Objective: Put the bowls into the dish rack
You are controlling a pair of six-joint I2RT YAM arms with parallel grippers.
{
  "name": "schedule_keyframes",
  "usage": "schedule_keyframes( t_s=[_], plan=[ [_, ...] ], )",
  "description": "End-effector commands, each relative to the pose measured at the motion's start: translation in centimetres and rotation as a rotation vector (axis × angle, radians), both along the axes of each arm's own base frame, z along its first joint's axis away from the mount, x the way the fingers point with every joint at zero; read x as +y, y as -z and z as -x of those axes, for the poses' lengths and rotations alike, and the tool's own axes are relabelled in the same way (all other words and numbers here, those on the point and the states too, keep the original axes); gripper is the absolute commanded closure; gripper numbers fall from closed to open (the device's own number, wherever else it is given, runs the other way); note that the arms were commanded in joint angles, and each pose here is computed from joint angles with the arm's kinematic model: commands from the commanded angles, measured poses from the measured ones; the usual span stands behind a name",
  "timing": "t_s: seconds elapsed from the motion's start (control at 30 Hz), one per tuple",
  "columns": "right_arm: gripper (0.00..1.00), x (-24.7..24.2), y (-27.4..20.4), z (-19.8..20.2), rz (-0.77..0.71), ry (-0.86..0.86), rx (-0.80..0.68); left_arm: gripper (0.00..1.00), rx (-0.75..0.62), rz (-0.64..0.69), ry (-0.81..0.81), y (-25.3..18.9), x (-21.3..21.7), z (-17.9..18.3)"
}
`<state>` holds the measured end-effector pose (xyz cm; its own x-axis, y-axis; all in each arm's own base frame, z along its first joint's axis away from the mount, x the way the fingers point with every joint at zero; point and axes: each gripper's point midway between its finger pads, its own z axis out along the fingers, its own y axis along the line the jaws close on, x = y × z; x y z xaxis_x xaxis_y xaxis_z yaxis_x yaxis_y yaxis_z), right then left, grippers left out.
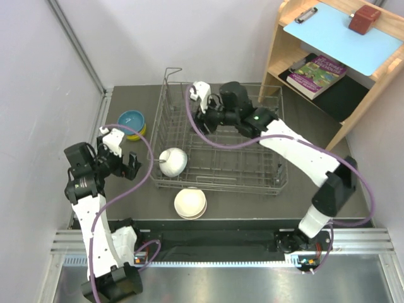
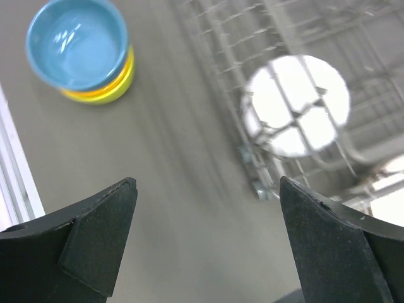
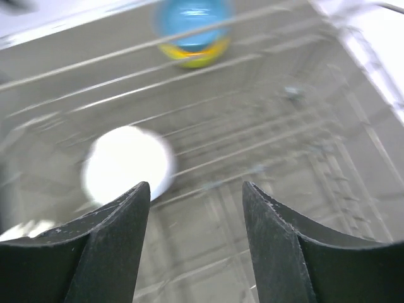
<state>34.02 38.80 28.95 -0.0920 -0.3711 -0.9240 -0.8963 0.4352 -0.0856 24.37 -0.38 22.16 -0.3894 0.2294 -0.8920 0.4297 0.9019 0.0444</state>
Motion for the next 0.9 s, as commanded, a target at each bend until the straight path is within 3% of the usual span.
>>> schedule_keyframes(
  t_s=[0.0, 0.17, 0.37, 0.6, 0.87],
  plan=[
    [0.41, -1.6, -0.1, 9.2, 0.042, -0.344, 0.021, 0.01, -0.062, -0.032, 0.172, -1.8, -2.6, 2.4],
    [0.43, -2.9, 1.2, 17.0, 0.122, -0.587, 0.012, 0.01, -0.067, -0.030, 0.176, -0.9, -3.1, 3.2],
    [0.45, -2.2, 3.0, 23.8, 0.205, -0.757, 0.004, 0.01, -0.072, 0.008, 0.184, -0.3, -3.4, 2.9],
    [0.44, -2.6, 5.4, 25.9, 0.267, -0.835, 0.053, 0.01, -0.077, 0.022, 0.192, -1.6, -3.6, 2.7],
    [0.44, -5.0, 12.1, 24.0, 0.427, -0.768, 0.144, 0.01, -0.080, 0.015, 0.198, -1.4, -3.6, 2.8]
  ],
)
